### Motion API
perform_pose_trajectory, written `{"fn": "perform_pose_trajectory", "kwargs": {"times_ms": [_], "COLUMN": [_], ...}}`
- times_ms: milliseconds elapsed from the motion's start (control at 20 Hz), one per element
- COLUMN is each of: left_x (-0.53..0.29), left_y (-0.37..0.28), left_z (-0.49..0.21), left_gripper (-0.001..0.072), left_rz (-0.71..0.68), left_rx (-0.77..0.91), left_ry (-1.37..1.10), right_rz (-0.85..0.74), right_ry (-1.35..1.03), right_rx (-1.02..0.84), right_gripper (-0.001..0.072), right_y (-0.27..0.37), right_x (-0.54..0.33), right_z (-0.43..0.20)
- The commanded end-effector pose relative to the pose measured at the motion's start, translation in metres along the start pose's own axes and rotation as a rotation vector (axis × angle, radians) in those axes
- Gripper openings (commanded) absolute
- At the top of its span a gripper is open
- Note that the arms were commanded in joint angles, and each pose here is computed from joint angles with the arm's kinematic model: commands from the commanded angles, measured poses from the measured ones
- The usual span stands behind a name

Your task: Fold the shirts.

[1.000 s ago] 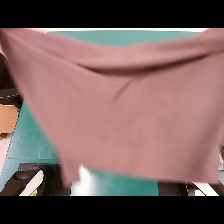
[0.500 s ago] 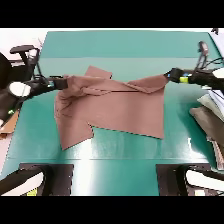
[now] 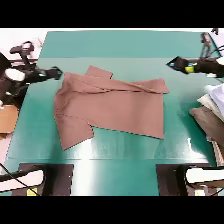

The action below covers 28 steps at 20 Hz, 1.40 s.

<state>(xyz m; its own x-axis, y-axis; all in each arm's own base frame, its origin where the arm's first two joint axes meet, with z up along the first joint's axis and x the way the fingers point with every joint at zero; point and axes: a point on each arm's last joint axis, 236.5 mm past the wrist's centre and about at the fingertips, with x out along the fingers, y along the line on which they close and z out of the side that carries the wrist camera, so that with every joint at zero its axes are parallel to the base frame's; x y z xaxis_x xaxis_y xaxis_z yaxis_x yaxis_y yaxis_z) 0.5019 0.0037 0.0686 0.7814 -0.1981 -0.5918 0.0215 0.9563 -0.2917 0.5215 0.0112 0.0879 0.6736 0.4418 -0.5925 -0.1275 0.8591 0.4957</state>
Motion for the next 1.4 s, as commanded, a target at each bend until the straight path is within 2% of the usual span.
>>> {"fn": "perform_pose_trajectory", "kwargs": {"times_ms": [0, 150, 350, 500, 700, 950, 1000, 1050, 1100, 1250, 1350], "left_x": [-0.038, -0.057, -0.069, -0.062, -0.058, -0.051, -0.052, -0.053, -0.054, -0.059, -0.06], "left_y": [0.069, 0.087, 0.055, 0.038, 0.022, -0.005, -0.009, -0.011, -0.013, -0.018, -0.02], "left_z": [-0.029, -0.09, -0.187, -0.214, -0.232, -0.245, -0.245, -0.245, -0.245, -0.236, -0.227], "left_gripper": [0.069, 0.0691, 0.0691, 0.0691, 0.0691, 0.0669, 0.0456, 0.0116, 0.0022, 0.0021, 0.0021], "left_rz": [0.002, -0.065, -0.184, -0.235, -0.261, -0.287, -0.298, -0.31, -0.328, -0.365, -0.379], "left_rx": [-0.218, -0.393, -0.483, -0.582, -0.597, -0.521, -0.52, -0.511, -0.485, -0.456, -0.44], "left_ry": [0.165, 0.31, 0.562, 0.555, 0.574, 0.628, 0.634, 0.636, 0.636, 0.642, 0.636], "right_rz": [-0.024, -0.039, -0.04, -0.049, -0.051, -0.051, -0.047, -0.039, -0.019, 0.077, 0.072], "right_ry": [-0.019, -0.008, 0.016, 0.018, 0.018, -0.002, 0.002, 0.025, 0.068, 0.301, 0.355], "right_rx": [0.034, 0.084, 0.103, 0.117, 0.121, 0.095, 0.091, 0.095, 0.124, 0.276, 0.36], "right_gripper": [0.0636, 0.0635, 0.0635, 0.0634, 0.0633, 0.0633, 0.0633, 0.0633, 0.0633, 0.0632, 0.0632], "right_y": [-0.018, -0.021, -0.008, -0.003, 0.002, 0.013, 0.015, 0.018, 0.02, 0.03, 0.027], "right_x": [-0.055, -0.077, -0.083, -0.083, -0.089, -0.1, -0.102, -0.103, -0.103, -0.104, -0.104], "right_z": [0.004, -0.026, -0.064, -0.087, -0.103, -0.106, -0.107, -0.113, -0.122, -0.18, -0.214]}}
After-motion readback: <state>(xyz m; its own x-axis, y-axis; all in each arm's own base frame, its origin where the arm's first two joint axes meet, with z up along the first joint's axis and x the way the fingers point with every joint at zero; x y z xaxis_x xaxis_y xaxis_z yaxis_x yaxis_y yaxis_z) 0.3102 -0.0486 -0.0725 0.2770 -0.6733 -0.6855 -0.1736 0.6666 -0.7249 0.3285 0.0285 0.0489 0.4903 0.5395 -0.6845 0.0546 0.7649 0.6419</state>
